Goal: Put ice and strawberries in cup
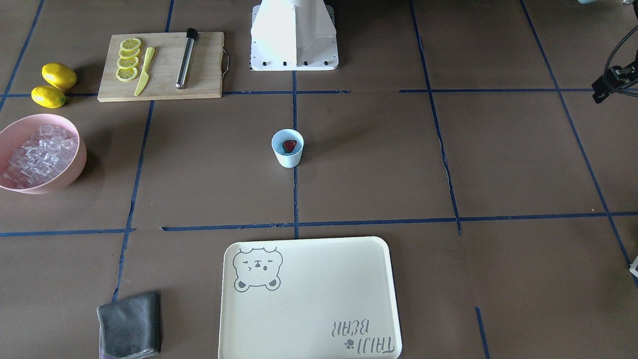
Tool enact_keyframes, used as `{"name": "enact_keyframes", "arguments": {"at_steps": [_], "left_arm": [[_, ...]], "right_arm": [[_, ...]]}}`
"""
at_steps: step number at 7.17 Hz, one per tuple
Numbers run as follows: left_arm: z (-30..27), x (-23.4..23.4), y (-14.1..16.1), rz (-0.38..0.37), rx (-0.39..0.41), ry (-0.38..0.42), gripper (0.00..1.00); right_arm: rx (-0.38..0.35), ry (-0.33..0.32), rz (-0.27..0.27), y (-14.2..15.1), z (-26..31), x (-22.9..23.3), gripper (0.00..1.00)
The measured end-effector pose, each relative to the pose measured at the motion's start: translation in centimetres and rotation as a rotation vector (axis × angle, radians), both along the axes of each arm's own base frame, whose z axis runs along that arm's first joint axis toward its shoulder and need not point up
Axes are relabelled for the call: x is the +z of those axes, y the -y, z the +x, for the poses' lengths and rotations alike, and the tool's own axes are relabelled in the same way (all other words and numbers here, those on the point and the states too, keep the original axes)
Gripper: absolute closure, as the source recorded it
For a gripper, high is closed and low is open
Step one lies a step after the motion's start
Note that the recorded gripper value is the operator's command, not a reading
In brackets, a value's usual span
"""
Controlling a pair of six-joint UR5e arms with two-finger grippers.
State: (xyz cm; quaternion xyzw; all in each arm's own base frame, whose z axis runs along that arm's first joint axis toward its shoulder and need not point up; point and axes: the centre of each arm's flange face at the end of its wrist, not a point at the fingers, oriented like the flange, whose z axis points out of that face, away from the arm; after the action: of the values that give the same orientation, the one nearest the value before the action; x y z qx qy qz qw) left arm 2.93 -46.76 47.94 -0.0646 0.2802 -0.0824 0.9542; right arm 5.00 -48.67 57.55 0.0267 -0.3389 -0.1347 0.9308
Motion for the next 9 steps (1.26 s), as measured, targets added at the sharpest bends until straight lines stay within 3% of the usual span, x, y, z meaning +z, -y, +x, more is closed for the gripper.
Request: {"name": "enact_keyframes", "arguments": {"at_steps": [1, 2, 4, 5, 7, 9], "left_arm": [[-2.3, 2.6, 1.7, 0.001, 0.0, -0.002, 0.0], [-4.0, 5.7, 2.7, 0.017, 0.071, -0.006, 0.0], [-6.4, 10.2, 2.7, 0.052, 0.212, -0.027, 0.0], [-6.7, 11.5, 2.2, 0.045, 0.236, -0.045, 0.0], [-6.8, 14.0, 0.7, 0.006, 0.218, -0.152, 0.0], [-6.7, 15.2, -0.2, -0.008, 0.192, -0.233, 0.0]], "right_arm": [[0.014, 0.014, -0.011, -0.4, 0.5, 0.3, 0.0], [0.028, 0.025, -0.017, -0.6, 1.0, 0.5, 0.0], [0.067, 0.072, -0.037, -0.8, 2.3, 1.0, 0.0], [0.087, 0.103, -0.051, -0.8, 2.8, 1.4, 0.0], [0.106, 0.133, -0.092, -0.6, 3.1, 3.0, 0.0], [0.109, 0.146, -0.1, 0.6, 3.1, 5.5, 0.0]]}}
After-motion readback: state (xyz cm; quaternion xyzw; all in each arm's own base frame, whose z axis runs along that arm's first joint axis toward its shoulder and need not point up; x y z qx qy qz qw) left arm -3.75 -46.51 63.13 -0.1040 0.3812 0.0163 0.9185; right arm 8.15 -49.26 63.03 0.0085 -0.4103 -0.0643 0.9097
